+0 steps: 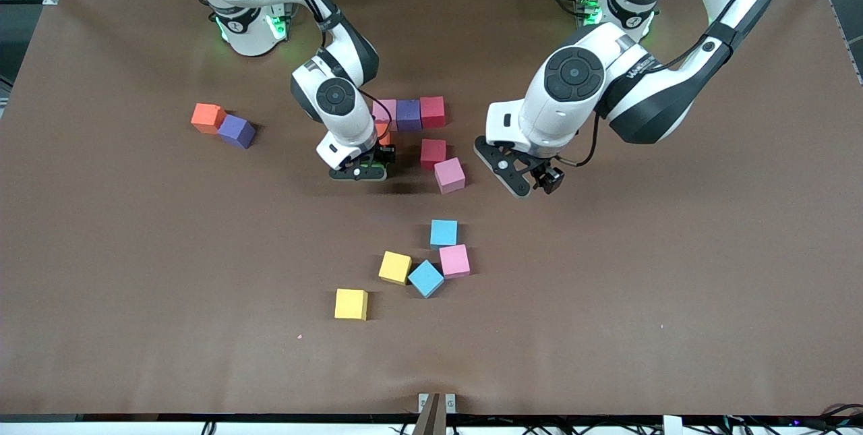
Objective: Arrange 11 blocks into digit 3
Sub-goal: 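Carry the green cube beside the orange cube with the right gripper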
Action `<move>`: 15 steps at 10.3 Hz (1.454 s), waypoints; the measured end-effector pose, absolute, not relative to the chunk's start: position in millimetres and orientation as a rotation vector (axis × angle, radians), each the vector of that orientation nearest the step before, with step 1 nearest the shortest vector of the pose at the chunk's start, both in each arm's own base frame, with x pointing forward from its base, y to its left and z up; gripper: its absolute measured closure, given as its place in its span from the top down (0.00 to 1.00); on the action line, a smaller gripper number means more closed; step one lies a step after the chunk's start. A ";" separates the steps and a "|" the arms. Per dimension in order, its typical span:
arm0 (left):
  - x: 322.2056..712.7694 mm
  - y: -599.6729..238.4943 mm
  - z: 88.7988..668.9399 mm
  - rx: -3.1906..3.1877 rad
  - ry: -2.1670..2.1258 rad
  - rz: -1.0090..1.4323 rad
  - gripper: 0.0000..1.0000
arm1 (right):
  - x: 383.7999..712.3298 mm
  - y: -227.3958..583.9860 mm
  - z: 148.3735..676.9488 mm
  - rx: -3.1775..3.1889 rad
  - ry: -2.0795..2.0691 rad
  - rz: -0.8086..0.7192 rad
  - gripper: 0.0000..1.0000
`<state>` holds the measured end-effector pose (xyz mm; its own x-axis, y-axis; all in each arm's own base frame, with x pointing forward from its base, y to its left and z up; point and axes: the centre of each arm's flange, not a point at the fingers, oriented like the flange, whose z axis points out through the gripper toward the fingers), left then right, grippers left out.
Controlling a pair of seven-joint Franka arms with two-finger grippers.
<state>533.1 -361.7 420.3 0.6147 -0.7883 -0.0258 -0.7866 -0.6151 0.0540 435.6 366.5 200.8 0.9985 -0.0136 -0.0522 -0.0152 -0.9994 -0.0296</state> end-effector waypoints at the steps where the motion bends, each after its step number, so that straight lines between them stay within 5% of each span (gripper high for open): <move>1: 529.0 -367.7 420.1 2.782 -1.376 -0.074 1.00 | 433.4 367.9 200.7 -3.111 0.016 0.082 0.59; 7: 527.4 -371.1 415.4 2.782 -1.384 -0.084 1.00 | 428.7 369.7 200.5 -3.121 0.003 0.103 0.59; 10: 527.8 -370.7 415.2 2.783 -1.383 -0.085 1.00 | 420.6 365.8 192.8 -3.142 -0.001 0.150 0.96; 15: 528.0 -372.5 416.3 2.781 -1.384 -0.080 1.00 | 449.8 372.2 224.6 -3.144 0.031 0.142 1.00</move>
<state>528.0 -372.5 416.3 0.6022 -0.7978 -0.0307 -0.7960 -0.6029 0.0533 449.8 372.2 224.6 0.9957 -0.0202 -0.0899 -0.0197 -0.9998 0.0064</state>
